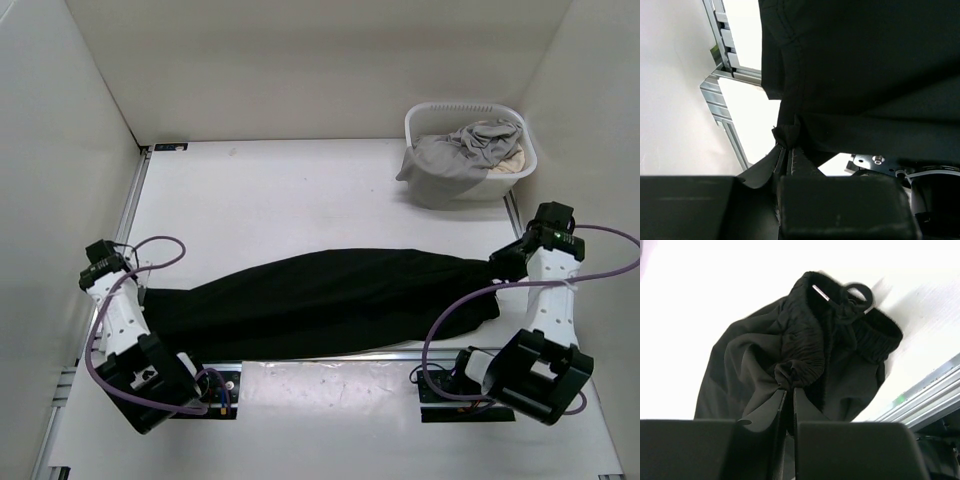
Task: Fold and stack the trousers
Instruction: Fold the trousers
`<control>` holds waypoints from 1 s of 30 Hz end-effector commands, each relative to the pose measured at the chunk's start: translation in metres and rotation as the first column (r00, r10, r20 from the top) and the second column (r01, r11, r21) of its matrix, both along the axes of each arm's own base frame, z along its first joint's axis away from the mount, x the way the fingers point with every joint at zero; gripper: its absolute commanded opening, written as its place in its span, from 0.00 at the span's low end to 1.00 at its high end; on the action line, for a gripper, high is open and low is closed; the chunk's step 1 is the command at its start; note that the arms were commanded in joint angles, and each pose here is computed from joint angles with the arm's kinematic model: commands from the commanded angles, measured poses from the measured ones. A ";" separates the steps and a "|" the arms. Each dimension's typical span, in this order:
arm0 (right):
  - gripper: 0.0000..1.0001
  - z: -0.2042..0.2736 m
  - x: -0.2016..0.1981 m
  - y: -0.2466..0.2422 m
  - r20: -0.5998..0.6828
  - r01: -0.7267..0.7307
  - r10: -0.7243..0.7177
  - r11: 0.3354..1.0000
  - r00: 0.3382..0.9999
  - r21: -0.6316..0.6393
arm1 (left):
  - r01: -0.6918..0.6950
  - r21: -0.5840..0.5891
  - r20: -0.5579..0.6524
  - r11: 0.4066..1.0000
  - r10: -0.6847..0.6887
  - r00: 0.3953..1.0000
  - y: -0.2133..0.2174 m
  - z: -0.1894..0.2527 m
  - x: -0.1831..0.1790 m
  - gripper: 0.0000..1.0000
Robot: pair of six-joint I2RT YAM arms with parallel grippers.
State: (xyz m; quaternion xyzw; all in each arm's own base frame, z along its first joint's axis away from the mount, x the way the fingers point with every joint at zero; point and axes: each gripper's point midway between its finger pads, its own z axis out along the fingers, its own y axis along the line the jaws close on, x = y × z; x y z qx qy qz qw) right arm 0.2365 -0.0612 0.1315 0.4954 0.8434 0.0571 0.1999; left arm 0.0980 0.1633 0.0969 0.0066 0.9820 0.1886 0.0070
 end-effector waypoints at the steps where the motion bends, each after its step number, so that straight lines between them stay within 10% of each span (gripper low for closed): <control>1: 0.00 0.011 -0.007 0.016 0.036 -0.045 0.043 0.998 0.998 0.044 | -0.032 0.032 0.033 0.999 0.031 0.999 0.010 0.009 0.008 0.14; 19: 0.00 -0.060 -0.125 0.051 -0.359 -0.124 0.156 0.986 0.920 0.111 | -0.034 0.050 -0.134 0.998 0.040 0.990 0.018 -0.026 -0.036 0.14; 21: 0.16 -0.072 -0.135 0.052 -0.380 -0.136 0.168 0.985 0.910 0.109 | -0.034 0.048 -0.154 0.998 0.041 0.987 0.020 -0.030 -0.040 0.28; 22: 0.56 -0.072 -0.138 0.052 -0.389 -0.135 0.168 0.985 0.906 0.110 | -0.034 0.038 -0.165 0.999 0.040 0.985 0.018 -0.034 -0.041 0.47; 25: 0.89 -0.060 -0.138 0.039 -0.405 -0.122 0.126 0.992 0.906 0.036 | -0.048 0.042 -0.177 0.998 0.055 0.983 0.023 -0.037 -0.044 0.61; 30: 0.93 -0.031 -0.121 0.023 -0.330 -0.108 0.079 0.992 0.941 -0.070 | -0.091 0.137 -0.105 0.986 0.106 0.989 0.051 -0.016 -0.034 0.70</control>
